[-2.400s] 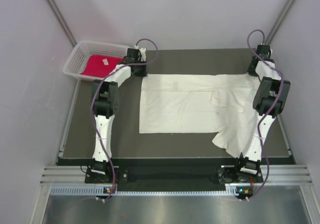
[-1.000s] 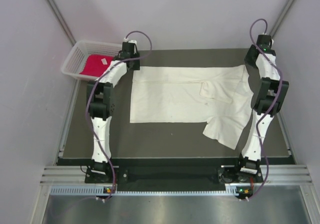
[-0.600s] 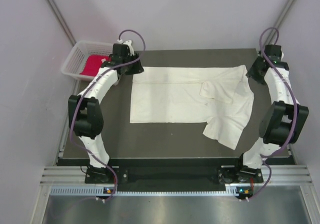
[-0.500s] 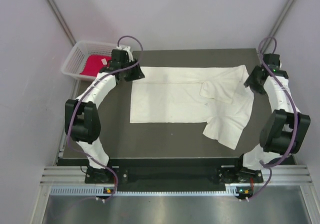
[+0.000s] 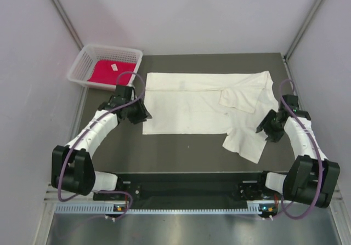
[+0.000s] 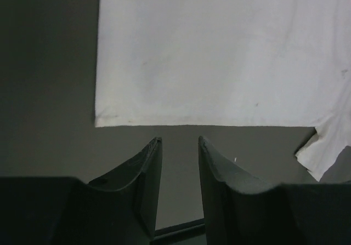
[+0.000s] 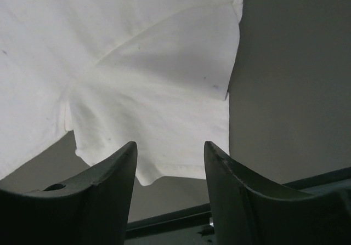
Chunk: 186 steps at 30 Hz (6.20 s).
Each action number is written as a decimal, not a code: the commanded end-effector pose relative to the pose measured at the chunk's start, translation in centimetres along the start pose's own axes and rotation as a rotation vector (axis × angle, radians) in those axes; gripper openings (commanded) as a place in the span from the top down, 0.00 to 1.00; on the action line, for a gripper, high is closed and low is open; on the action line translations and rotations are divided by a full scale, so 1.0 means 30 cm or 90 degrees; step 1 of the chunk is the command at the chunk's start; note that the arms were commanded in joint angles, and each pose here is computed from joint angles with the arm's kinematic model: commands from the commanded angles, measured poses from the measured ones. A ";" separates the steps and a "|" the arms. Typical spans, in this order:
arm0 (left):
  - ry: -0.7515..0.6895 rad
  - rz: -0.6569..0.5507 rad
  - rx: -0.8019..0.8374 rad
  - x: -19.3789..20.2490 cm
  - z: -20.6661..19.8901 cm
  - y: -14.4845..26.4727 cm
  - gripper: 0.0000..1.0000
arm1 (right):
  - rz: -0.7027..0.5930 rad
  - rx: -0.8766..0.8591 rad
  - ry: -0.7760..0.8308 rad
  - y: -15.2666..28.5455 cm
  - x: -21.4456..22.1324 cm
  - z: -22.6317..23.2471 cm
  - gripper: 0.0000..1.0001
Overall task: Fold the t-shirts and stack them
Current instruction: Fold the tshirt
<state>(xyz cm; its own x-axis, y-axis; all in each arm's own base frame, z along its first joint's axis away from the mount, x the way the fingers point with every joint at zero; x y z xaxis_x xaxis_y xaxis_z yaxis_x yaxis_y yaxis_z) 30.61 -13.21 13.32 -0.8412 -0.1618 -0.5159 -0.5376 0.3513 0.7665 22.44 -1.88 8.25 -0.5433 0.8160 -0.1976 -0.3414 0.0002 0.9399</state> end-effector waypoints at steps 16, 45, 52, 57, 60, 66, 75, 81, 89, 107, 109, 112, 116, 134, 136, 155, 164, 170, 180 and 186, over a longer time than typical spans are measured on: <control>0.172 0.117 -0.198 0.225 0.199 -0.111 0.55 | 0.006 0.060 -0.015 0.014 0.033 -0.108 0.46; 0.155 0.118 -0.230 0.219 0.249 -0.200 0.74 | -0.006 0.104 -0.032 -0.005 0.022 -0.168 0.47; 0.136 0.112 -0.217 0.201 0.241 -0.205 1.00 | -0.012 0.116 -0.062 -0.033 -0.002 -0.187 0.53; 0.121 0.102 -0.186 0.168 0.208 -0.195 1.00 | 0.024 0.091 -0.088 -0.068 0.035 -0.166 0.71; 0.111 0.096 -0.182 0.152 0.202 -0.187 1.00 | 0.026 0.091 -0.088 -0.082 0.050 -0.171 0.71; 0.103 0.083 -0.173 0.139 0.194 -0.180 1.00 | 0.046 0.100 -0.085 -0.121 0.071 -0.177 0.70; 0.102 0.093 -0.169 0.158 0.196 -0.184 1.00 | 0.055 0.115 -0.085 -0.185 0.080 -0.156 0.72; 0.095 0.089 -0.167 0.147 0.191 -0.174 1.00 | 0.039 0.137 -0.112 -0.212 0.083 -0.179 0.85; 0.087 0.087 -0.175 0.148 0.197 -0.158 1.00 | 0.005 0.124 -0.108 -0.177 0.072 -0.182 1.00; 0.084 0.083 -0.208 0.206 0.233 -0.065 1.00 | -0.028 0.060 -0.118 0.065 0.150 -0.193 1.00; 0.081 0.085 -0.217 0.214 0.241 -0.051 1.00 | -0.028 0.056 -0.117 0.084 0.170 -0.206 1.00; 0.076 0.077 -0.225 0.216 0.248 -0.024 1.00 | -0.035 0.022 -0.108 0.119 0.173 -0.183 1.00; 0.069 0.069 -0.232 0.214 0.253 0.004 1.00 | -0.037 0.027 -0.109 0.164 0.171 -0.182 1.00; -0.003 0.007 -0.170 -0.098 0.142 -0.077 1.00 | -0.096 -0.087 -0.011 0.213 -0.163 0.177 1.00; -0.001 0.002 -0.178 -0.142 0.141 -0.098 1.00 | -0.090 -0.083 0.005 0.194 -0.200 0.213 1.00; 0.052 -0.027 -0.222 -0.365 0.198 -0.230 1.00 | -0.063 -0.150 0.044 0.124 -0.467 0.531 1.00; 0.059 -0.012 -0.226 -0.383 0.214 -0.295 1.00 | -0.044 -0.152 0.043 0.056 -0.503 0.577 1.00; 0.066 -0.024 -0.237 -0.415 0.237 -0.298 1.00 | -0.049 -0.164 0.041 0.049 -0.540 0.615 1.00; 0.076 -0.015 -0.228 -0.436 0.244 -0.354 1.00 | -0.022 -0.167 0.028 -0.029 -0.563 0.656 1.00; 0.077 -0.011 -0.218 -0.447 0.241 -0.385 1.00 | -0.017 -0.164 0.028 -0.067 -0.578 0.665 1.00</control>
<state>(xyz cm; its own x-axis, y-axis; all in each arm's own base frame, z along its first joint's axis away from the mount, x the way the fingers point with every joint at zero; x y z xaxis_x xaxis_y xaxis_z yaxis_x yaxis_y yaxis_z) 46.87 -8.84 7.14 -0.8512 -0.2605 -0.4555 -0.4779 0.0260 0.8781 45.98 -4.63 13.35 -0.5718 0.7989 -0.1868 -0.4700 -0.1323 0.8727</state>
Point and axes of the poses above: each gripper's point midway between its finger pads, its own y axis back along the fingers, its own z axis along the line the jaws close on, x = y × z, the point moved 1 cm from there along y, back along the fingers, and after that the axes turned 15 degrees about -y, right-handed, at the moved point
